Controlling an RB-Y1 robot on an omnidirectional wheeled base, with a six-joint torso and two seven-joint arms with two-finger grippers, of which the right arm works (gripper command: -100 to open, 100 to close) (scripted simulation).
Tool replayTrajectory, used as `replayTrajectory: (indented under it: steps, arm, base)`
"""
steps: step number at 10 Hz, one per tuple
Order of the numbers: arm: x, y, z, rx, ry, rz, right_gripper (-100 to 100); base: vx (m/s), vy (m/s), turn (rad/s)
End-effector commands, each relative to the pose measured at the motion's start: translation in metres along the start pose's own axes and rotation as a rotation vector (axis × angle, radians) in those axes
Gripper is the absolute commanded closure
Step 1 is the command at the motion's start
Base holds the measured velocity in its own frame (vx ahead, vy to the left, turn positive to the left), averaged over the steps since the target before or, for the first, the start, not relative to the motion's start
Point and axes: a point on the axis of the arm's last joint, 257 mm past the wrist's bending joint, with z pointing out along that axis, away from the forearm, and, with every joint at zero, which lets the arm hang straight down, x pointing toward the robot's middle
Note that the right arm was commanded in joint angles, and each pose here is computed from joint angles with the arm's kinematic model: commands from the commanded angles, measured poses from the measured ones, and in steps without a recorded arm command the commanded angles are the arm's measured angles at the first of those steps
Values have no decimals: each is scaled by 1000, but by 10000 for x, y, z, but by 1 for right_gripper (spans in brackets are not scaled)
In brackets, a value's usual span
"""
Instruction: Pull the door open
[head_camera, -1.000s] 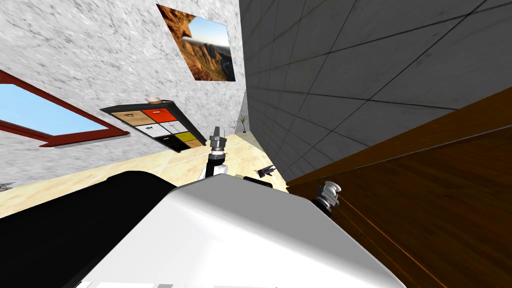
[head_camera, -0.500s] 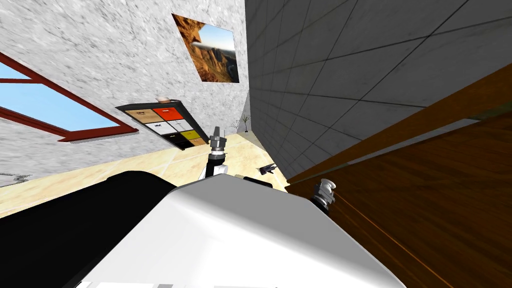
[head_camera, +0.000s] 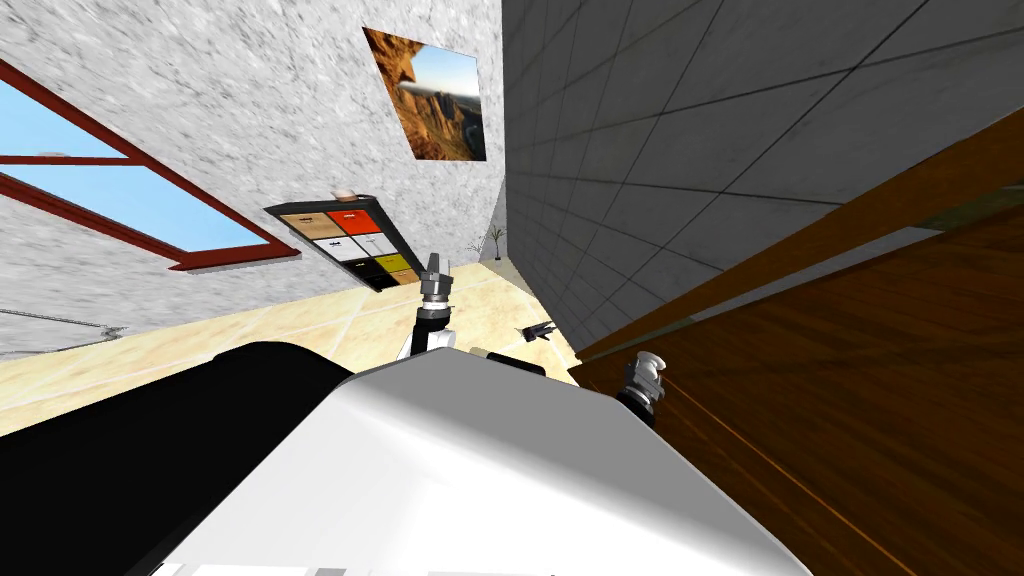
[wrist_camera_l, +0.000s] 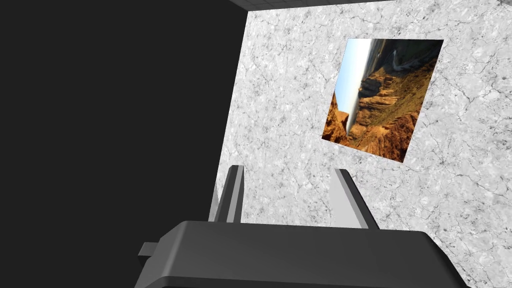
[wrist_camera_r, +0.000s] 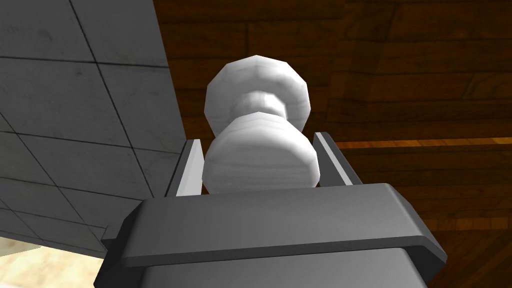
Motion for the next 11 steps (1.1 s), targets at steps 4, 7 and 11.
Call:
replayTrajectory:
  steps: [4,7,11]
  arm:
    - [-38,-278,-96,93,-5,0,100]
    - [-59,-386,-155,132,-12,0,100]
    - [-47,-568,-245,208,-8,0,100]
  base:
    - [-237,51,55]
    - [-183,10,48]
    - [-226,16,56]
